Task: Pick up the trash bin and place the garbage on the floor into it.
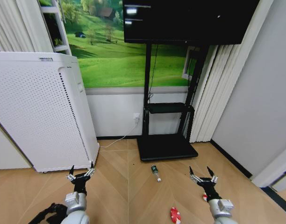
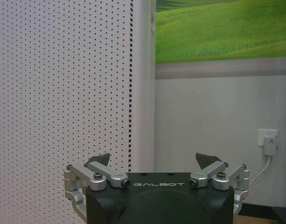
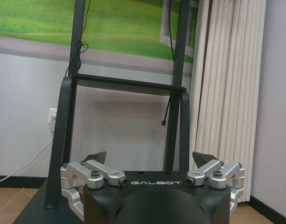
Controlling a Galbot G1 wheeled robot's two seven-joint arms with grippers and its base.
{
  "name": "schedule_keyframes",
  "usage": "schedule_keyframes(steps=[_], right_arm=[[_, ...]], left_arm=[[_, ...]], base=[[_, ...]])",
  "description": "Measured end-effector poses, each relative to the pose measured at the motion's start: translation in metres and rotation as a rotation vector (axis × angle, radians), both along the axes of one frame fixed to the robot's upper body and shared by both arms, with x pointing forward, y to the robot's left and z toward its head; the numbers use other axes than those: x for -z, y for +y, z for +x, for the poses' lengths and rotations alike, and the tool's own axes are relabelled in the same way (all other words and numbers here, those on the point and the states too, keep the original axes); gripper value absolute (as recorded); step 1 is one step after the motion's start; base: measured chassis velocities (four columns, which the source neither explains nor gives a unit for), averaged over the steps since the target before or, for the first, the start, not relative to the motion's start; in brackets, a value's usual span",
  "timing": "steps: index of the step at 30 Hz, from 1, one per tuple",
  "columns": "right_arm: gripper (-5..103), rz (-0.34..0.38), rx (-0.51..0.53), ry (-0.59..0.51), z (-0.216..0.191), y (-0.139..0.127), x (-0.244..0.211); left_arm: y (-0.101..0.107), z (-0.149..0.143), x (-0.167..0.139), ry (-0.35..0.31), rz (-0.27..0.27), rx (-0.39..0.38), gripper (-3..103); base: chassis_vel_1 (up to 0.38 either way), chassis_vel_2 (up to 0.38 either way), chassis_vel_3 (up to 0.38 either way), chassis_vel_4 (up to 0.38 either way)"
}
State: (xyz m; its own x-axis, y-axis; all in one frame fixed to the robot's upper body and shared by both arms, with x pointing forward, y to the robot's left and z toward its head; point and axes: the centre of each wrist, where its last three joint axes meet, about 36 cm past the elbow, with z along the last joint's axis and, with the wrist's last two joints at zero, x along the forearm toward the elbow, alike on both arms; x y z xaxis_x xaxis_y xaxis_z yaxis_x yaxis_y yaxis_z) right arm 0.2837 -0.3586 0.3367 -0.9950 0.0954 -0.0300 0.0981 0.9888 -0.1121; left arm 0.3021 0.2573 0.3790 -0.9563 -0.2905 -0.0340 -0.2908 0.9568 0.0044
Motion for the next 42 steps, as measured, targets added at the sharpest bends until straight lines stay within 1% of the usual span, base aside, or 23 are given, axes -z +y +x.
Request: schedule_keyframes(steps=[4, 7, 8, 11, 13, 15, 17, 20, 21, 24, 25, 28, 29, 30, 31, 32, 34, 35, 37, 39, 40, 41, 42], right_arm=[[100, -0.001, 0.001, -0.002, 0.0, -0.002, -0.001], [100, -0.001, 0.007, -0.009, 0.001, -0.007, -0.004], [100, -0.001, 0.007, -0.009, 0.001, -0.007, -0.004], [100, 0.0, 0.011, -0.015, 0.003, -0.01, -0.006], [100, 0.002, 0.012, -0.016, 0.004, -0.01, -0.006], [100, 0.0, 0.025, -0.017, 0.002, -0.015, -0.008], [100, -0.002, 0.033, -0.017, 0.0, -0.017, -0.009], [100, -0.011, 0.05, -0.021, -0.002, -0.022, -0.011], [100, -0.011, 0.05, -0.021, -0.002, -0.022, -0.011], [100, -0.005, 0.05, -0.034, 0.002, -0.025, -0.014], [100, -0.005, 0.05, -0.034, 0.002, -0.025, -0.014], [100, 0.003, 0.047, -0.036, 0.006, -0.026, -0.013], [100, 0.003, 0.047, -0.036, 0.006, -0.026, -0.013], [100, 0.005, 0.046, -0.035, 0.008, -0.026, -0.013], [100, 0.006, 0.045, -0.035, 0.009, -0.027, -0.012], [100, 0.006, 0.045, -0.035, 0.009, -0.027, -0.012], [100, 0.014, 0.044, -0.04, 0.012, -0.029, -0.014], [100, 0.014, 0.044, -0.04, 0.012, -0.029, -0.014], [100, 0.023, 0.044, -0.046, 0.015, -0.031, -0.016], [100, 0.026, 0.044, -0.048, 0.016, -0.032, -0.017], [100, 0.03, 0.045, -0.054, 0.018, -0.035, -0.019], [100, 0.03, 0.045, -0.054, 0.018, -0.035, -0.019], [100, 0.033, 0.048, -0.056, 0.019, -0.037, -0.02]], left_arm=[[0.003, -0.002, -0.004, -0.007, 0.019, -0.005, 100], [0.016, -0.007, -0.011, 0.009, 0.08, -0.057, 100], [0.016, -0.007, -0.011, 0.009, 0.08, -0.057, 100], [0.028, -0.017, -0.017, 0.047, 0.131, -0.112, 100], [0.03, -0.02, -0.018, 0.061, 0.14, -0.123, 100], [0.034, -0.029, -0.023, 0.122, 0.166, -0.152, 100], [0.036, -0.031, -0.025, 0.14, 0.172, -0.154, 100], [0.048, -0.037, -0.032, 0.179, 0.214, -0.17, 100], [0.048, -0.037, -0.032, 0.179, 0.214, -0.17, 100], [0.072, -0.049, -0.044, 0.224, 0.27, -0.226, 100], [0.072, -0.049, -0.044, 0.224, 0.27, -0.226, 100], [0.092, -0.061, -0.05, 0.263, 0.315, -0.262, 100], [0.092, -0.061, -0.05, 0.263, 0.315, -0.262, 100], [0.1, -0.068, -0.051, 0.283, 0.334, -0.273, 100], [0.104, -0.074, -0.052, 0.303, 0.343, -0.28, 103], [0.104, -0.074, -0.052, 0.303, 0.343, -0.28, 103], [0.114, -0.09, -0.054, 0.359, 0.367, -0.298, 101], [0.114, -0.09, -0.054, 0.359, 0.367, -0.298, 101], [0.126, -0.103, -0.053, 0.409, 0.397, -0.323, 99], [0.129, -0.107, -0.053, 0.425, 0.407, -0.331, 99], [0.14, -0.117, -0.053, 0.461, 0.433, -0.351, 99], [0.14, -0.117, -0.053, 0.461, 0.433, -0.351, 99], [0.148, -0.124, -0.053, 0.486, 0.448, -0.358, 99]], base=[[0.0, 0.0, 0.0, 0.0], [0.0, 0.0, 0.0, 0.0], [0.0, 0.0, 0.0, 0.0], [0.0, 0.0, 0.0, 0.0], [0.0, 0.0, 0.0, 0.0], [0.0, 0.0, 0.0, 0.0], [0.0, 0.0, 0.0, 0.0], [0.0, 0.0, 0.0, 0.0], [0.0, 0.0, 0.0, 0.0], [0.0, 0.0, 0.0, 0.0], [0.0, 0.0, 0.0, 0.0], [0.0, 0.0, 0.0, 0.0], [0.0, 0.0, 0.0, 0.0], [0.0, 0.0, 0.0, 0.0], [0.0, 0.0, 0.0, 0.0], [0.0, 0.0, 0.0, 0.0], [0.0, 0.0, 0.0, 0.0], [0.0, 0.0, 0.0, 0.0], [0.0, 0.0, 0.0, 0.0], [0.0, 0.0, 0.0, 0.0], [0.0, 0.0, 0.0, 0.0], [0.0, 0.0, 0.0, 0.0], [0.0, 0.0, 0.0, 0.0]])
